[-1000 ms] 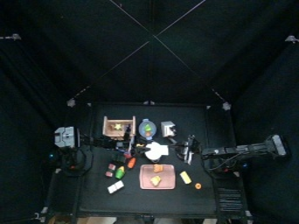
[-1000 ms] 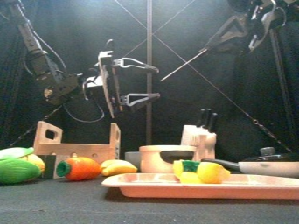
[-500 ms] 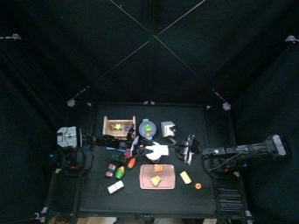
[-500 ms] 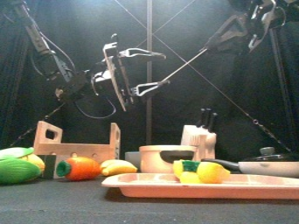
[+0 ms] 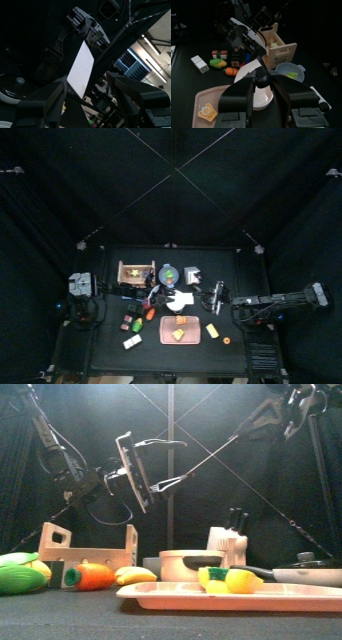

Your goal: Grab cleaver with other hand

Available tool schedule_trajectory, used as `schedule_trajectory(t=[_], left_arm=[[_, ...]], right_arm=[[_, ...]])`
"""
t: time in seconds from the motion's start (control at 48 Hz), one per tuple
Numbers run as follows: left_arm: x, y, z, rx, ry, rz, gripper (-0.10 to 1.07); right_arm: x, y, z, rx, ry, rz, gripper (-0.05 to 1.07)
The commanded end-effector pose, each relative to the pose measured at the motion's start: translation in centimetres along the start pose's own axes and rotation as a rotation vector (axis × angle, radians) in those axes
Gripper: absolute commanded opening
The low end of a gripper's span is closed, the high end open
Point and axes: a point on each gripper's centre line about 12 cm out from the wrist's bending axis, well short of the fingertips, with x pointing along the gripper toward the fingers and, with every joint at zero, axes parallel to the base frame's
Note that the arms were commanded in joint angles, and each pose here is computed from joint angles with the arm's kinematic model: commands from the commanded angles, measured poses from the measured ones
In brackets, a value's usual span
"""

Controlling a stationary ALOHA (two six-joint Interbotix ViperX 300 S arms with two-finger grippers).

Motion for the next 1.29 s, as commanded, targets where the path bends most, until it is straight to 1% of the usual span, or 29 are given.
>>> schedule_trajectory(t=[0.0, 0.125, 0.271, 0.458, 0.708, 0.812, 0.854, 1.0, 1.083, 1.271], left_arm=[[0.8, -0.7, 0.9, 0.010, -0.038, -0.048, 0.91], [1.0, -1.1, 1.3, 0.002, -0.057, -0.081, 0.86], [1.3, -1.4, 1.2, -0.032, -0.058, -0.094, 0.77], [1.2, -1.3, 1.2, -0.050, -0.059, -0.092, 0.66], [0.9, -1.1, 1.3, -0.051, -0.057, -0.081, 0.42], [0.8, -1.0, 1.2, -0.050, -0.054, -0.074, 0.35], [0.7, -1.0, 1.1, -0.049, -0.050, -0.069, 0.34], [0.4, -0.7, 0.7, -0.049, -0.031, -0.044, 0.34], [0.3, -0.6, 0.7, -0.048, -0.024, -0.034, 0.34], [0.3, -0.5, 0.6, -0.030, -0.008, -0.011, 0.34]], right_arm=[[-0.2, -0.2, 1.5, 0.006, -0.040, -0.004, 0.65], [-0.2, -0.3, 1.5, 0.001, -0.042, -0.010, 0.65], [-0.2, -0.7, 1.6, -0.003, -0.045, -0.027, 0.65], [-0.1, -1.2, 1.4, 0.003, -0.040, -0.049, 0.65], [0.0, -1.2, 0.9, 0.023, -0.025, -0.046, 0.66], [0.0, -1.1, 0.6, 0.032, -0.018, -0.038, 0.67], [0.0, -1.0, 0.5, 0.039, -0.014, -0.028, 0.67], [0.0, -0.7, 0.1, 0.086, 0.001, -0.004, 0.70], [0.0, -0.5, 0.0, 0.129, 0.008, 0.014, 0.75], [-0.1, -0.2, -0.1, 0.205, 0.019, 0.048, 0.91]])
